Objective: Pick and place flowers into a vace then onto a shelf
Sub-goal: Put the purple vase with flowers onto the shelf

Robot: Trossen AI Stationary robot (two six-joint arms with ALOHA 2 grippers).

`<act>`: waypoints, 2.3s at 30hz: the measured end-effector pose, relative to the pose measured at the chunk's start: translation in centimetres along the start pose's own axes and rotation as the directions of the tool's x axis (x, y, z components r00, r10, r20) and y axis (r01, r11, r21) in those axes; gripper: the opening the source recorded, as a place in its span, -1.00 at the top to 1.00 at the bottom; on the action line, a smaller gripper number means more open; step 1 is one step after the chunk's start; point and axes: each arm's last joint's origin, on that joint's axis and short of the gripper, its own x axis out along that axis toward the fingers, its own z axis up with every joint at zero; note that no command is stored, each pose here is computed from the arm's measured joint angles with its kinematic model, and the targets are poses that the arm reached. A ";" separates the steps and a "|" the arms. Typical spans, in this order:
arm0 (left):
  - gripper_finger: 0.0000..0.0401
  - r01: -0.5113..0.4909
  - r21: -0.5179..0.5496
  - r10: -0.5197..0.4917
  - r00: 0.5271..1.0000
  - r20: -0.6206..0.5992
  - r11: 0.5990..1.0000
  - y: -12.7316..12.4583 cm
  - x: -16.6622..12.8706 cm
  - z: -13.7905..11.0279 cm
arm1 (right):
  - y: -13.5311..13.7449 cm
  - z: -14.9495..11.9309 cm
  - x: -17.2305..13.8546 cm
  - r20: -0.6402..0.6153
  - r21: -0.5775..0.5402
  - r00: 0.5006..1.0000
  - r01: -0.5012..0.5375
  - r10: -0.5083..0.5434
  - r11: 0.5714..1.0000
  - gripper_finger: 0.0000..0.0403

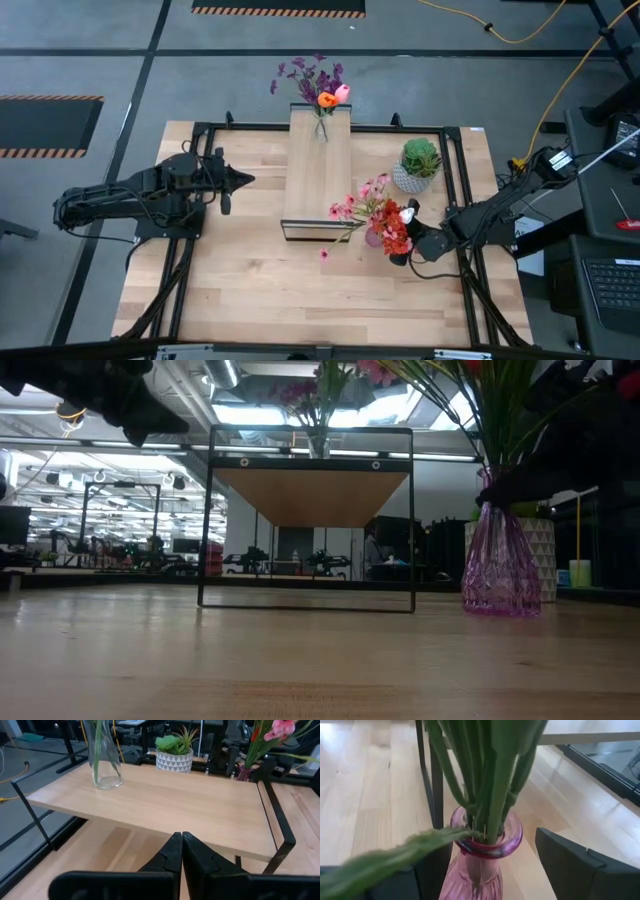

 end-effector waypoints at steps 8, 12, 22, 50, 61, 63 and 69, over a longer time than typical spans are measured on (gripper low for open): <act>0.99 -0.001 0.001 0.002 1.000 -0.019 1.000 0.0 0.0 -0.2 | 0.0 0.1 0.0 0.005 0.013 1.000 -0.001 0.001 1.000 -0.14; 0.99 -0.001 0.001 0.001 1.000 -0.019 1.000 0.0 0.0 -0.2 | 0.0 0.1 0.0 0.005 0.014 1.000 -0.002 0.002 1.000 0.21; 0.97 -0.002 0.001 0.002 1.000 -0.026 1.000 0.0 0.0 -0.3 | 0.1 0.2 0.0 0.016 0.033 1.000 -0.010 0.010 0.999 0.52; 0.99 -0.001 0.000 0.001 0.999 -0.034 1.000 0.0 0.0 -0.3 | -3.1 9.7 -4.4 0.130 -0.058 0.987 -0.086 0.093 0.995 0.52; 0.97 0.001 -0.001 -0.001 1.000 0.005 1.000 0.0 0.0 0.1 | -6.4 16.0 -4.1 0.144 -0.052 0.978 -0.143 0.149 0.988 0.52; 0.98 0.001 -0.003 -0.001 1.000 0.005 1.000 0.0 0.0 0.1 | -6.6 16.6 -3.6 0.140 -0.058 0.975 -0.168 0.174 0.984 0.52; 0.97 0.001 -0.019 -0.001 1.000 0.004 1.000 0.0 0.0 0.1 | -6.3 17.6 -0.5 0.119 -0.091 0.969 -0.207 0.217 0.974 0.52</act>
